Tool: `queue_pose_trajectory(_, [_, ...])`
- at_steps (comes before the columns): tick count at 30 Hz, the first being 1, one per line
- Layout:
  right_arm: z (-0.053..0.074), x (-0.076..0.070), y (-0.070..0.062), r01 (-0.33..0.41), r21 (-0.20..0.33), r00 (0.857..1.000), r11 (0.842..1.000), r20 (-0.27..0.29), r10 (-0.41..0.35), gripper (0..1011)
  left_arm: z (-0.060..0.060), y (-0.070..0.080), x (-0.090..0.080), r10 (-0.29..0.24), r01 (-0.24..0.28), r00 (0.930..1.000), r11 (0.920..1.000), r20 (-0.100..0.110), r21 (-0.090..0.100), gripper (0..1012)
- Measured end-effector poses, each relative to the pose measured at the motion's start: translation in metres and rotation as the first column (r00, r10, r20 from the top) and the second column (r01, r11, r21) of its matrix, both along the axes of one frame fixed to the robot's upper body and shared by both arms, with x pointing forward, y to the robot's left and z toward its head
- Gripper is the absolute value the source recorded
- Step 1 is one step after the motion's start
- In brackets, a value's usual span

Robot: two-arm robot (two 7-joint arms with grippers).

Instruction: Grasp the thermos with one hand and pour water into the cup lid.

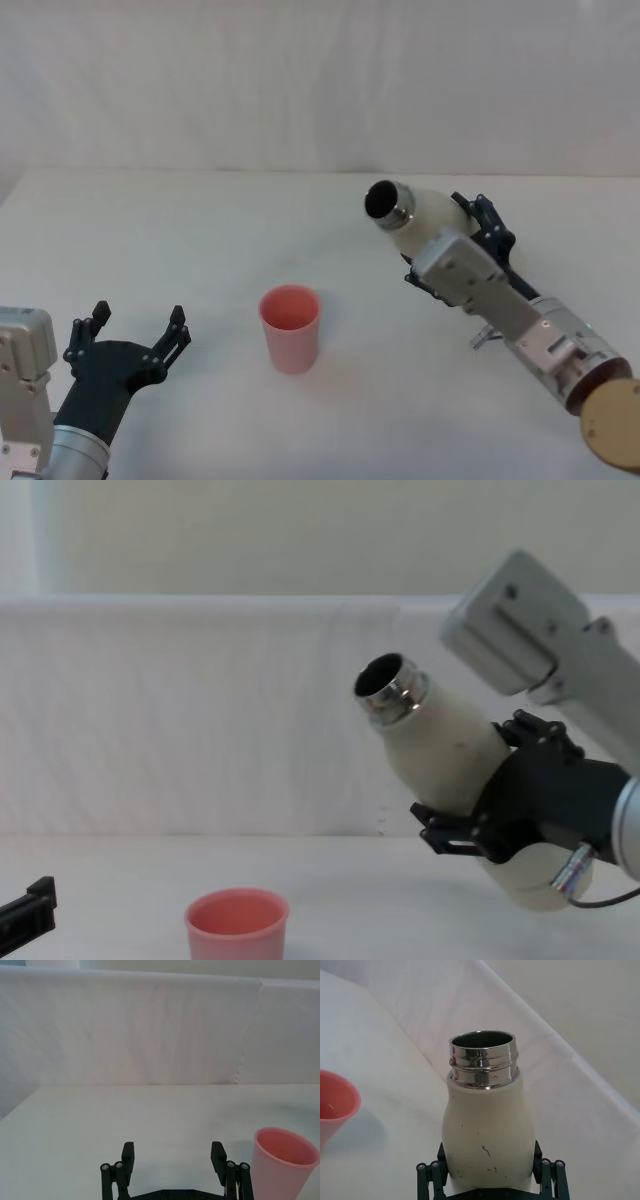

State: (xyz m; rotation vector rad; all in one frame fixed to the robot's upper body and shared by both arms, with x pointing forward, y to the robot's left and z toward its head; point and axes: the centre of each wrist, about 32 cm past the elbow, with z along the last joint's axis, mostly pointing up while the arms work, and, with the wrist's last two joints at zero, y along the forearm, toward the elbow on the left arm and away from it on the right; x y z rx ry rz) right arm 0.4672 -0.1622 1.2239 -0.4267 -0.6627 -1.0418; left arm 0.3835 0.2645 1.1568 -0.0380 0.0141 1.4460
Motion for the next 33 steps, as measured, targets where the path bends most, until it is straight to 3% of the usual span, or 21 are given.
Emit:
queue_pose_trajectory(4, [-0.001, 0.0, -0.007, -0.011, 0.068, 1.0, 0.998, -0.023, 0.012, 962, 0.0, 0.0, 0.0, 0.0, 0.0, 1.0, 1.0, 0.0, 0.0, 1001])
queue_pose_trajectory(8, [-0.003, 0.001, -0.016, -0.028, 0.178, 0.997, 0.984, -0.063, 0.039, 962, 0.0, 0.0, 0.0, 0.0, 0.0, 1.0, 1.0, 0.0, 0.0, 1001])
queue_pose_trajectory(9, [-0.003, 0.001, -0.016, -0.028, 0.178, 0.997, 0.984, -0.063, 0.039, 962, 0.0, 0.0, 0.0, 0.0, 0.0, 1.0, 1.0, 0.0, 0.0, 1001])
queue_pose_trajectory(14, [-0.006, 0.005, -0.021, -0.042, 0.333, 0.987, 0.942, -0.131, 0.09, 962, 0.0, 0.0, 0.0, 0.0, 0.0, 1.0, 1.0, 0.0, 0.0, 1001])
queue_pose_trajectory(19, [-0.01, 0.008, -0.02, -0.049, 0.422, 0.975, 0.905, -0.177, 0.136, 962, 0.0, 0.0, 0.0, 0.0, 0.0, 1.0, 1.0, 0.0, 0.0, 1001])
queue_pose_trajectory(23, [-0.013, 0.009, -0.017, -0.057, 0.481, 0.962, 0.875, -0.208, 0.177, 962, 0.0, 0.0, 0.0, 0.0, 0.0, 1.0, 1.0, 0.0, 0.0, 1001])
queue_pose_trajectory(25, [-0.016, 0.011, -0.013, -0.058, 0.522, 0.95, 0.851, -0.232, 0.207, 962, 0.0, 0.0, 0.0, 0.0, 0.0, 1.0, 1.0, 0.0, 0.0, 1001])
queue_pose_trajectory(26, [-0.016, 0.011, -0.013, -0.058, 0.522, 0.95, 0.851, -0.232, 0.207, 962, 0.0, 0.0, 0.0, 0.0, 0.0, 1.0, 1.0, 0.0, 0.0, 1001])
queue_pose_trajectory(33, [-0.021, 0.016, -0.005, -0.052, 0.589, 0.928, 0.806, -0.27, 0.257, 962, 0.0, 0.0, 0.0, 0.0, 0.0, 1.0, 1.0, 0.0, 0.0, 1001])
